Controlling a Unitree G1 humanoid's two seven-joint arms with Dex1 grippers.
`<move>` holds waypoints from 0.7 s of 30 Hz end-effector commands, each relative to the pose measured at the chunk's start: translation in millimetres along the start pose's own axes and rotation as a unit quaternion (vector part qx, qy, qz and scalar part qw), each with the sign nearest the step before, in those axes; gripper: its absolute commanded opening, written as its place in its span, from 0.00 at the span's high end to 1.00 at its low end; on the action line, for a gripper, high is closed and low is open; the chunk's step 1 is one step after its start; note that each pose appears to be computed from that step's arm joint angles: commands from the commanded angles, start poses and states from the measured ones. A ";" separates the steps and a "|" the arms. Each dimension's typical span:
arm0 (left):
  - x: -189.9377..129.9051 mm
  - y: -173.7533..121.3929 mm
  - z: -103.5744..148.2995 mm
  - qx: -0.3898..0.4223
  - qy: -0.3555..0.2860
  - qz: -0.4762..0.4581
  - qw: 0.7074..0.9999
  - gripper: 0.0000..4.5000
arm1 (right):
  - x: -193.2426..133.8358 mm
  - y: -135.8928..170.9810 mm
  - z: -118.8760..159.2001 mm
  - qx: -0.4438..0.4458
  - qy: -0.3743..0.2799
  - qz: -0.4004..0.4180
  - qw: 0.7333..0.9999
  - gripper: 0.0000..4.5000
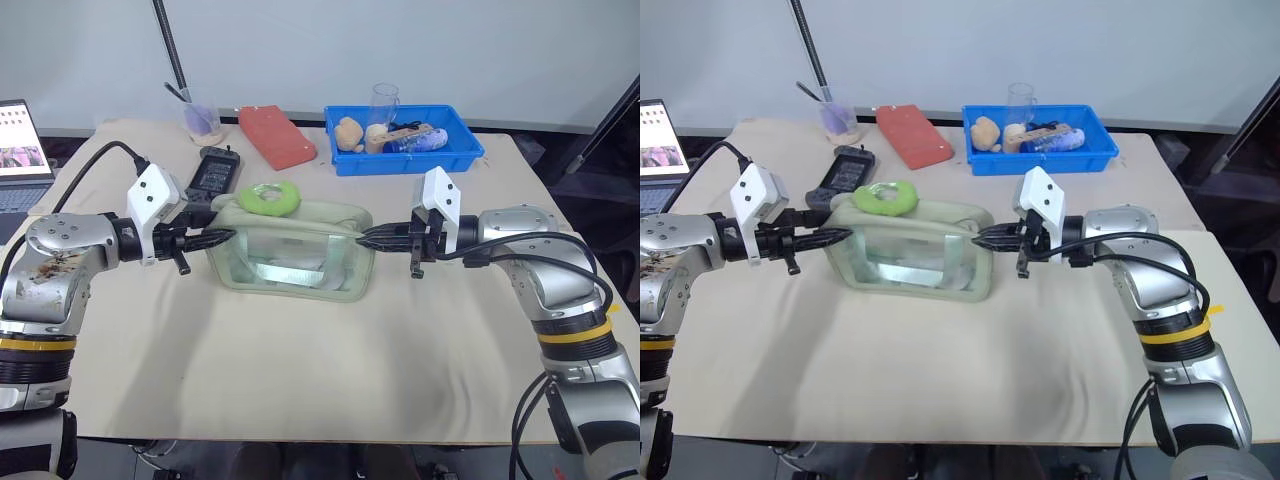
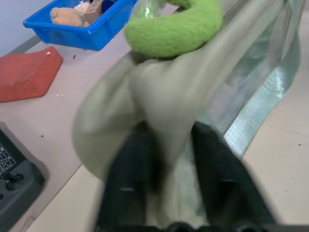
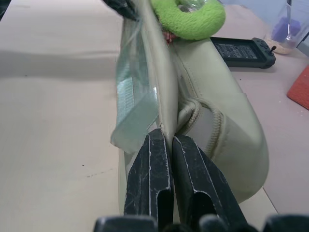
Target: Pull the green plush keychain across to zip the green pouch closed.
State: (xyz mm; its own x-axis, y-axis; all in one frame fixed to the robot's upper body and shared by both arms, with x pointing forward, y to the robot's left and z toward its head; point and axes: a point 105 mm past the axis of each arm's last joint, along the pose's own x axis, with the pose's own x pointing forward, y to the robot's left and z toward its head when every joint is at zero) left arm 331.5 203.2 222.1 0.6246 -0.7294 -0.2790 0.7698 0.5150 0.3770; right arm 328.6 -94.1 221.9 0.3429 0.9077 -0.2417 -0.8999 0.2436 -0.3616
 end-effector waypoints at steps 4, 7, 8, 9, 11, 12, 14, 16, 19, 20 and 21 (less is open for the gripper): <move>-2.9 -7.6 5.0 0.021 -0.001 -0.019 1.000 1.00 | -8.4 -3.9 20.1 -0.016 -0.014 0.000 1.000 0.75; -3.0 -9.9 3.0 0.029 0.002 -0.023 0.999 1.00 | -17.3 -14.6 24.8 -0.019 -0.010 -0.004 1.000 0.53; -3.1 -10.5 2.4 0.031 0.004 -0.024 0.999 1.00 | -20.3 -20.7 30.5 -0.018 -0.015 -0.009 1.000 0.45; -3.2 -11.1 1.8 0.034 0.005 -0.025 0.999 1.00 | -22.4 -27.1 39.6 -0.017 -0.027 -0.013 0.999 0.37; -3.4 -11.7 1.2 0.037 0.007 -0.027 0.999 1.00 | -22.7 -36.4 55.5 -0.022 -0.048 -0.019 0.998 0.22; -3.6 -11.6 1.1 0.038 0.007 -0.028 0.999 1.00 | -20.3 -41.9 65.2 -0.021 -0.065 -0.025 0.997 0.13; -3.8 -10.8 0.3 0.039 0.008 -0.026 0.999 1.00 | -5.3 -54.8 83.6 -0.017 -0.099 -0.046 0.994 0.01; -3.4 -11.0 -1.2 0.043 0.010 -0.026 0.999 1.00 | 16.1 -63.5 93.8 -0.009 -0.112 -0.058 0.992 0.01; -2.3 -11.7 -2.3 0.045 0.012 -0.028 0.999 1.00 | 51.7 -72.0 96.9 0.016 -0.111 -0.073 0.991 0.01; -2.2 -11.6 -2.7 0.047 0.012 -0.028 0.998 1.00 | 62.4 -72.5 94.7 0.028 -0.107 -0.073 0.991 0.01; -2.0 -11.5 -3.0 0.048 0.013 -0.027 0.998 1.00 | 68.6 -72.9 92.8 0.036 -0.103 -0.072 0.991 0.01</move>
State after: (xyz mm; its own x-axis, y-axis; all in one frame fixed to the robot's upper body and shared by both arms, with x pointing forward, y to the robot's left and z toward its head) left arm 322.8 202.0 218.5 0.5964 -0.7427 -0.3046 0.7802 0.4471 0.4374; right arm 388.6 -16.9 305.6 0.3837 0.9233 -0.0196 -0.8883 0.3632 -0.2809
